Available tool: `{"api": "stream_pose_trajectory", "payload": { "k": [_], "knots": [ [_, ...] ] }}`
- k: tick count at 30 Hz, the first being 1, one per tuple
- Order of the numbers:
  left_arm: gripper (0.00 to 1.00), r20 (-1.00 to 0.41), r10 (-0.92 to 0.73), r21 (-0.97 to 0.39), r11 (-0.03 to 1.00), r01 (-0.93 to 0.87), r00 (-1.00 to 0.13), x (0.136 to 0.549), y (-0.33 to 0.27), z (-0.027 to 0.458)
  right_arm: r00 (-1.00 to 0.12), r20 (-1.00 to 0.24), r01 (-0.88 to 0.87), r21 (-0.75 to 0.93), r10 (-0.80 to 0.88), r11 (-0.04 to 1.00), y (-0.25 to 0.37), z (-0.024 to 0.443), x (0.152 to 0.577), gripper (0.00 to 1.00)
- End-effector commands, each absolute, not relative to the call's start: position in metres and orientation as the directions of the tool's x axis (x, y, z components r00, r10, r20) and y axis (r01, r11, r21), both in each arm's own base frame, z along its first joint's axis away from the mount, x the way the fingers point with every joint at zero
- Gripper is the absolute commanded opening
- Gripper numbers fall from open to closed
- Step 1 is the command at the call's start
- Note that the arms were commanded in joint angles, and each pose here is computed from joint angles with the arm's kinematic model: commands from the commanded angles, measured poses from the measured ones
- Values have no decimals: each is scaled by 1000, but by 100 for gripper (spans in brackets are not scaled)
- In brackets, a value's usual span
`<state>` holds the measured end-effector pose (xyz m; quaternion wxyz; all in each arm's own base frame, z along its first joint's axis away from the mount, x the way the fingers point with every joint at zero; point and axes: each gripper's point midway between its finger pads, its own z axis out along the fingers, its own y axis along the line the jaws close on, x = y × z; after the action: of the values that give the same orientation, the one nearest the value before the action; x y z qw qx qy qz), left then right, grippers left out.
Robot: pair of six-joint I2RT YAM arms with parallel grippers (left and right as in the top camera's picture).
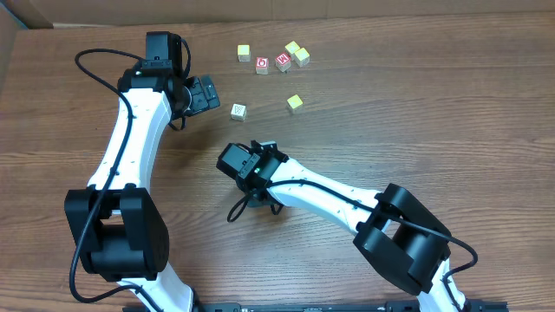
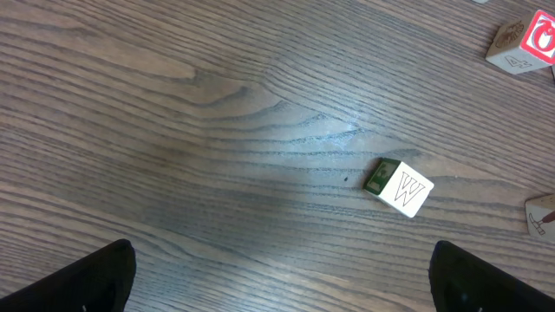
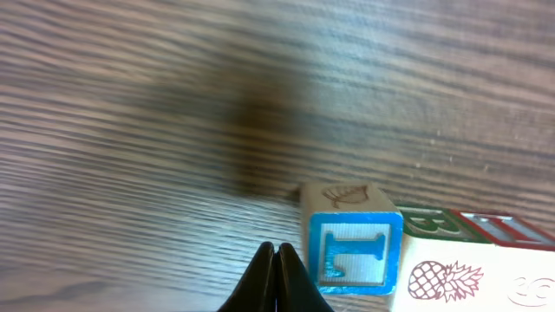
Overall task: Flip 5 blocks
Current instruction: 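Lower the blue-lettered block beside the other blocks and release it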
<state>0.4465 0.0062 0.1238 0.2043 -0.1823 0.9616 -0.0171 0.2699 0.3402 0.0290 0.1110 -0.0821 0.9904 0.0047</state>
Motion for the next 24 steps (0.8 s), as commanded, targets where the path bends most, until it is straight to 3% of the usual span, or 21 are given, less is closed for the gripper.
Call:
{"api": "stream_pose_trajectory", "payload": {
  "k": [1,5,10,14,24],
  "knots": [
    [100,-399,-374,-110,926,-361,-837,452,7,127,-944,-299,-165,72,-136,984,357,69,292,4],
    [100,-399,-374,-109,926,-362,-837,452,7,127,-937,-341,-118,118,-72,986,351,88,317,4],
    [100,-399,-374,-109,926,-362,-837,452,7,127,-956,-295,-45,109,-11,993,325,73,336,4],
    [100,-399,-374,-110,926,-361,-837,452,7,127,-977,-214,-33,142,-1,989,322,52,329,4],
    [100,-399,-374,-109,926,-362,-837,452,7,127,-984,-173,-49,115,-29,992,321,43,312,4]
  ]
}}
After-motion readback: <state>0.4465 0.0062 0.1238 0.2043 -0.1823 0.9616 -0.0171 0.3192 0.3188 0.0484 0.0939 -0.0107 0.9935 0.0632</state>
